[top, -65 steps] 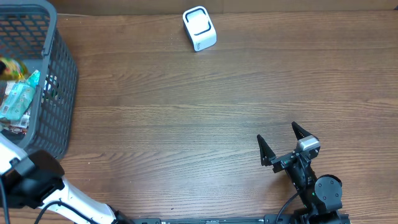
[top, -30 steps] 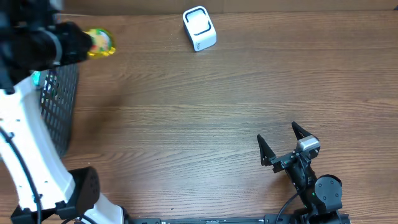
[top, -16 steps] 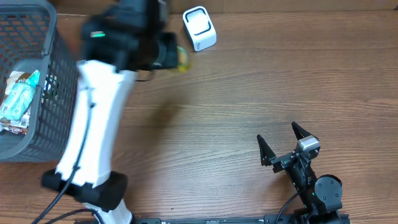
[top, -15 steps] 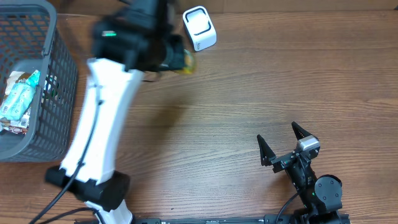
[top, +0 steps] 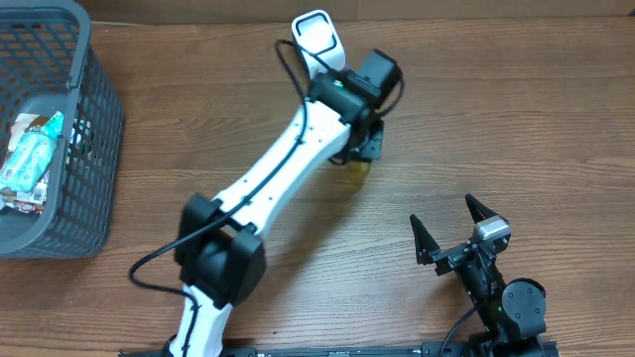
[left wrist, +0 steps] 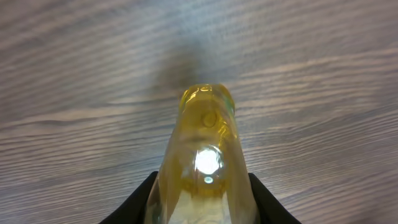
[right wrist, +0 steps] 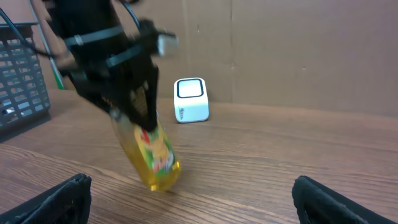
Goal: Scan the item barcode
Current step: 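Carry the Vim bottle to the scanner and hold it beneath, then set the Vim bottle upright on the table and release it, then reach the left gripper into the basket and grasp the green-lidded jar, then carry the green jar under the scanner and place it on the table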
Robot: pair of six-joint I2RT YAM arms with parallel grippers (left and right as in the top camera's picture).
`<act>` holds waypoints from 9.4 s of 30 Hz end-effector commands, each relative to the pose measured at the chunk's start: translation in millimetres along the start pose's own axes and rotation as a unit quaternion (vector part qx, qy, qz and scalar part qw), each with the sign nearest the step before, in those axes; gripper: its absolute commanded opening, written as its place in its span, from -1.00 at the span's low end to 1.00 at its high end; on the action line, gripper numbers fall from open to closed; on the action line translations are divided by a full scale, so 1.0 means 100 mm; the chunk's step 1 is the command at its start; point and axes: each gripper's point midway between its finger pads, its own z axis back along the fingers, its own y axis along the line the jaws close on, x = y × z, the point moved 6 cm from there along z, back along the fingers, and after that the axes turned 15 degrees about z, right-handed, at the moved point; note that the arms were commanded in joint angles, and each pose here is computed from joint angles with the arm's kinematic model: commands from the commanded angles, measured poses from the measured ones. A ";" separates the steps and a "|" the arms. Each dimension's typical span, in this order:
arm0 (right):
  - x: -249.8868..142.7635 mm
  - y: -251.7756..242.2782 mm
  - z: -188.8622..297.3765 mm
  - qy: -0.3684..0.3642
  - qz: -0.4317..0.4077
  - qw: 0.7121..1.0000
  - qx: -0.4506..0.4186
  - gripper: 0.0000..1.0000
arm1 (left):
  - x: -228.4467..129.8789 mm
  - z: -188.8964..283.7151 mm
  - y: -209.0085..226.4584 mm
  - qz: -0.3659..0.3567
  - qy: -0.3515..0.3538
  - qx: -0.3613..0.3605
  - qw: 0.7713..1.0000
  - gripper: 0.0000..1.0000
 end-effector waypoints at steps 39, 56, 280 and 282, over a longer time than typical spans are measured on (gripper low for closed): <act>-0.03 0.00 0.00 0.001 -0.001 1.000 -0.002 1.00 | -0.05 -0.23 -0.09 -0.016 0.006 0.016 1.000 0.95; -0.03 0.00 0.00 0.001 -0.001 1.000 -0.002 1.00 | 0.18 0.30 -0.03 -0.048 -0.019 -0.003 0.999 0.99; -0.03 0.00 0.00 0.001 -0.001 1.000 -0.002 1.00 | 0.11 -0.40 0.93 0.060 0.072 0.065 0.993 0.67; -0.03 0.00 0.00 0.001 -0.001 1.000 -0.002 1.00 | 0.11 -0.40 0.93 0.060 0.072 0.064 0.993 0.73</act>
